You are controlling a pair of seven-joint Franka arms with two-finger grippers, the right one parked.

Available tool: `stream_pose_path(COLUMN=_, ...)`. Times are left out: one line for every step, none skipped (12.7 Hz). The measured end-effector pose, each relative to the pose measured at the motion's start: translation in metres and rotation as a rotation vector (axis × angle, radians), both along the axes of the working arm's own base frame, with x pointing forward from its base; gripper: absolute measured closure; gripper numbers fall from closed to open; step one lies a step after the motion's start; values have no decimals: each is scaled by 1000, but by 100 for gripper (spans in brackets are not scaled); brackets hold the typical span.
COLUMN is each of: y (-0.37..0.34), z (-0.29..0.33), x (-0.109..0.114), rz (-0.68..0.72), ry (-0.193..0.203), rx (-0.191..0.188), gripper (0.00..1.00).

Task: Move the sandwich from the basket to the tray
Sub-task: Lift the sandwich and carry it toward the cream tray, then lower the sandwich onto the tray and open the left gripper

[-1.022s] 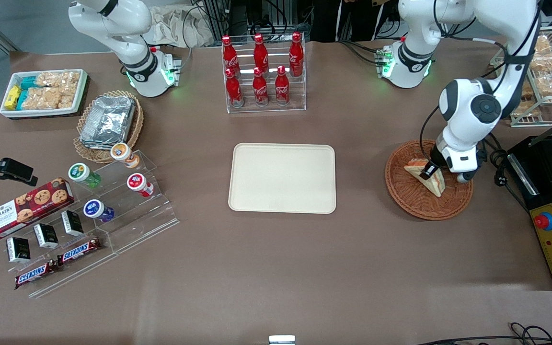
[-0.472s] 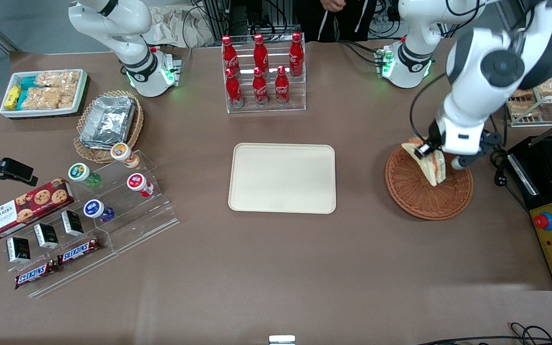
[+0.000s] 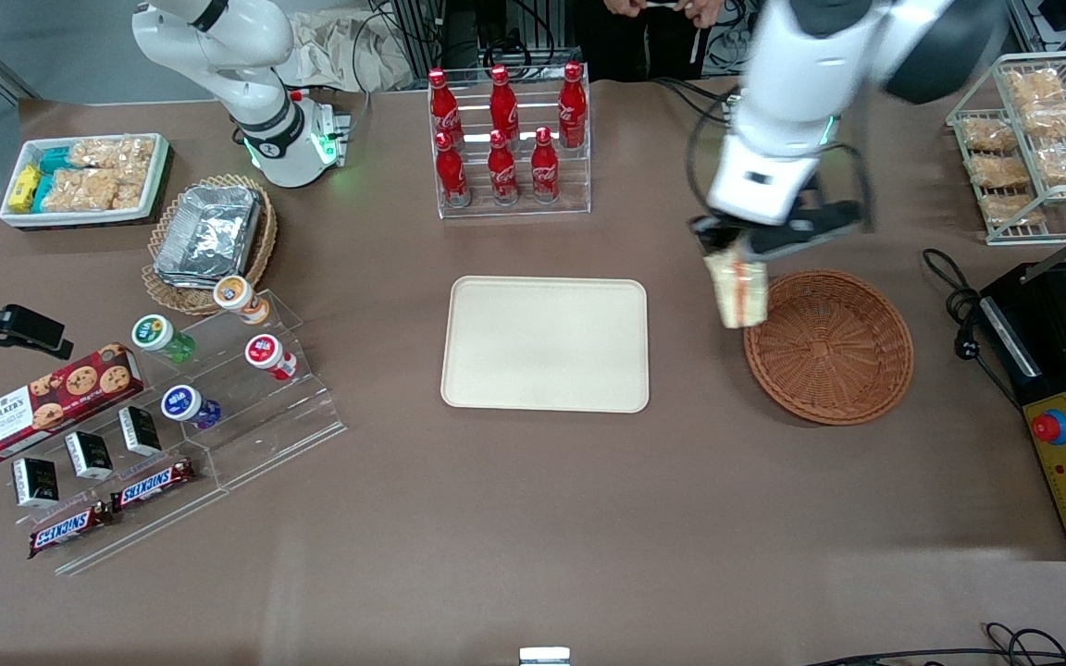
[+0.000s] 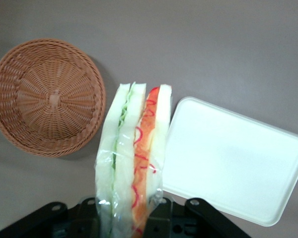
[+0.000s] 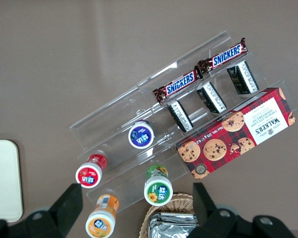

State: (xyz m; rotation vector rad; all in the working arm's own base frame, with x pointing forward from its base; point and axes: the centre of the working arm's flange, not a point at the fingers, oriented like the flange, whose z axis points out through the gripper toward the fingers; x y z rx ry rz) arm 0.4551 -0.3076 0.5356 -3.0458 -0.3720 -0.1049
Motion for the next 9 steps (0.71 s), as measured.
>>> stream_pose_path(y=-18, z=-17, x=-5, rz=-53, ry=14, rx=36, gripper=76)
stream_pose_path(y=-34, z=-37, x=-9, rz=-105, ry=32, rx=75, gripper=76)
stream_pose_path(y=-48, z=-61, x=-12, rz=-157, ry=55, rx=114, gripper=76)
stream_pose_path(y=-59, z=-86, x=-14, rz=-200, ry=82, rx=145, gripper=76)
stream_pose_path(y=-70, z=-112, x=-16, rz=-230, ry=106, rx=175, gripper=76)
stream_pose_path(y=-79, z=-138, x=-18, rz=-248, ry=120, rx=208, gripper=76)
stream_pose_path(y=-89, z=-165, x=-19, rz=-259, ry=121, rx=237, gripper=76)
stream_pose_path(y=-100, z=-193, x=-21, rz=-261, ry=110, rx=260, gripper=76)
stream_pose_path(y=-109, z=-222, x=-24, rz=-259, ry=94, rx=279, gripper=76)
